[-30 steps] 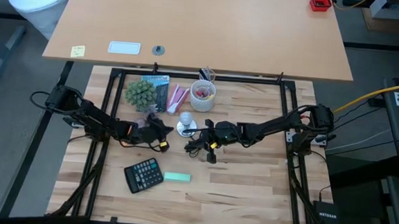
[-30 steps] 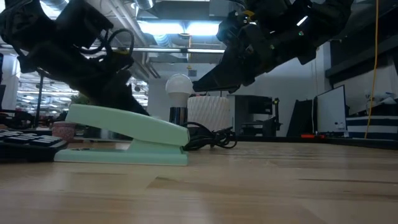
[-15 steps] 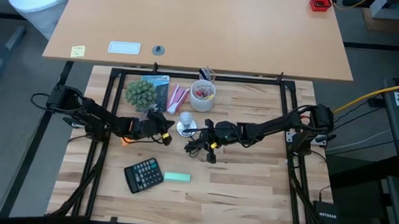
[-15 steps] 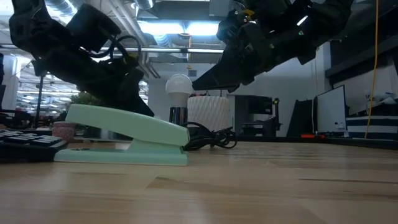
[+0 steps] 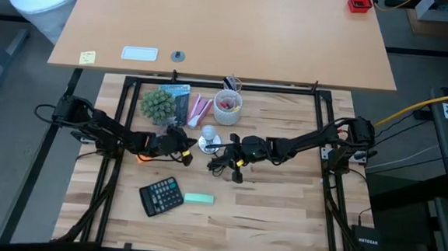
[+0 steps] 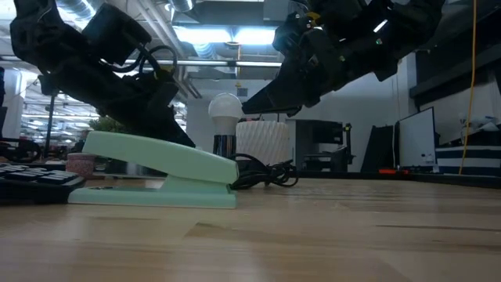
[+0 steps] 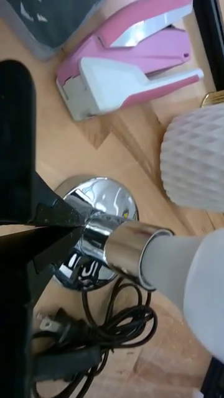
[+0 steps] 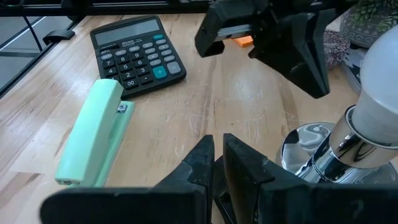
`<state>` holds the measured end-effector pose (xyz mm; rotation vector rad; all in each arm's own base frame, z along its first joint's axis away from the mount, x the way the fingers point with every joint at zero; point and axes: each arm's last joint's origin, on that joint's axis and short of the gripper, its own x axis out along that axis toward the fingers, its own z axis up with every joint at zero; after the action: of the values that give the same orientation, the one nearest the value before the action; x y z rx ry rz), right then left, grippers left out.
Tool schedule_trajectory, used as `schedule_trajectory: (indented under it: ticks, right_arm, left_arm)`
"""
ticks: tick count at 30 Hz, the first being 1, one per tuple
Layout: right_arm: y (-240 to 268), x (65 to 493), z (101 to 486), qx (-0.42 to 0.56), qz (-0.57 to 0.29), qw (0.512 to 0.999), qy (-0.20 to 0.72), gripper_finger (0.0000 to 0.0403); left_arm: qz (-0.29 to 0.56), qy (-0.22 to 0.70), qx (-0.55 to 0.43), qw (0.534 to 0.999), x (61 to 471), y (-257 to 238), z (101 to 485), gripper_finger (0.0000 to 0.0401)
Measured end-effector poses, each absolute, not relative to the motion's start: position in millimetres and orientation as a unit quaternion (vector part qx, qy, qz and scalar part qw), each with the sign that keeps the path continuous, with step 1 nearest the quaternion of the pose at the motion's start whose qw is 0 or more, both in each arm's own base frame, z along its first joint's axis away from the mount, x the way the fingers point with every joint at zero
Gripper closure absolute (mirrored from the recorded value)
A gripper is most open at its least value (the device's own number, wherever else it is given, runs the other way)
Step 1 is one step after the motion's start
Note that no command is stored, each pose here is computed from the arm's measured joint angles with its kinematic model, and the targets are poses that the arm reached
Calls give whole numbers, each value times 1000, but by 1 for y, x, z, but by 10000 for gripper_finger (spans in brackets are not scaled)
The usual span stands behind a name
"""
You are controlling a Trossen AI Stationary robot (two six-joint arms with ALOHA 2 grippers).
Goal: Screw lightbulb
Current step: Remove the lightbulb from the lamp
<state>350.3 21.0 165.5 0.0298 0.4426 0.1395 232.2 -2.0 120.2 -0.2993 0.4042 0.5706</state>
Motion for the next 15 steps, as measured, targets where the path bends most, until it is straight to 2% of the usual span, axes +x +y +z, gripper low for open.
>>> schedule_trajectory:
  ticks: [9, 15]
  right_arm:
    - [21, 351, 166, 15, 69, 974, 215, 356]
    - [21, 351, 167, 15, 69, 974, 213, 302]
  left_arm:
    - [277, 196, -151, 928, 232, -3, 120, 400]
    - [273, 203, -130, 931, 232, -3, 120, 399]
